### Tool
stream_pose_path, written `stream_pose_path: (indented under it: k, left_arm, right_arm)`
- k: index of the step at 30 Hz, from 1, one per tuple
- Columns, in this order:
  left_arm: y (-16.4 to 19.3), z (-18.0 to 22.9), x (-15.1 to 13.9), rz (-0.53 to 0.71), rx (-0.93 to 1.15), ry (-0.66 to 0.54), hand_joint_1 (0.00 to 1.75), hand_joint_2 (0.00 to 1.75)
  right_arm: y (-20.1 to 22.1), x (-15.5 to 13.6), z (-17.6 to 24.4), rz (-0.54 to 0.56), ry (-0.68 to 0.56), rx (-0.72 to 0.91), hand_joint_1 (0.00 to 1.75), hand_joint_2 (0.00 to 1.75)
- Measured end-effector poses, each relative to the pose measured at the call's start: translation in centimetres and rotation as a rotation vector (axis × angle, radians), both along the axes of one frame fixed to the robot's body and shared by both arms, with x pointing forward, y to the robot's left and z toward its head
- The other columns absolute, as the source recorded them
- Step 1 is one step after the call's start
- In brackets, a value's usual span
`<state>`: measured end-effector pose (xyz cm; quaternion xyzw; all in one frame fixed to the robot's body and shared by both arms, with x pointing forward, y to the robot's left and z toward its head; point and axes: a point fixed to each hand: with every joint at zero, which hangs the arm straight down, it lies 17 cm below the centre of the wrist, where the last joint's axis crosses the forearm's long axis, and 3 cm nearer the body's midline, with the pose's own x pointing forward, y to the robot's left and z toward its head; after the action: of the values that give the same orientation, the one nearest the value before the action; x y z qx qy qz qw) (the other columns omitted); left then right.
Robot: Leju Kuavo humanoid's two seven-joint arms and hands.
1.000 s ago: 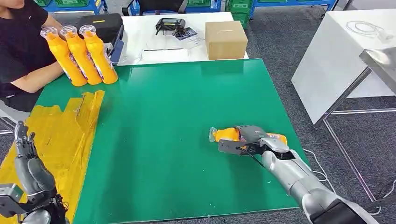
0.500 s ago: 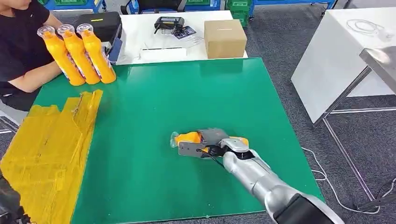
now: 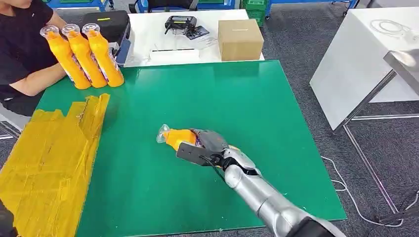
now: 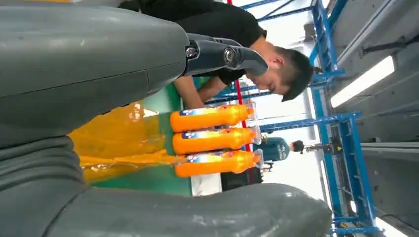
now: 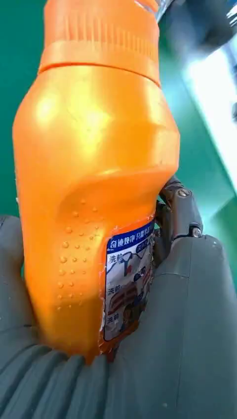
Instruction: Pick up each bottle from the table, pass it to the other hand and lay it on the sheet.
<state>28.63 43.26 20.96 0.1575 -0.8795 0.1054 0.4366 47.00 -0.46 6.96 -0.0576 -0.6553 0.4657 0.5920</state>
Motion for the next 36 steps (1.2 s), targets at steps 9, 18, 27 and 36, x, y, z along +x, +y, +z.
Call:
stream_pose_path:
  k: [9,18,27,36]
  left_arm:
    - [-6.0,1.1,1.3,0.001,-0.075,0.012,0.0,0.0]
    - [-10.5,3.0,2.1,-0.13,-0.113,-0.044,0.0,1.75]
    - [-16.9,3.6,3.1,-0.496,-0.365,-0.034,0.0,1.75]
    - [-21.3,4.3,2.9,-0.66,-0.436,-0.029,0.0,1.75]
  right_arm:
    - [-6.5,-3.6,4.9,-0.059,-0.106,0.254,1.75,1.75]
    - [-6.5,-5.1,9.3,-0.053,-0.201,0.369,1.75,1.75]
    - [-1.3,-7.8,13.6,0.026,-0.201,0.566,1.75,1.75]
    - [4.4,-9.8,14.7,0.125,-0.163,0.59,1.75,1.75]
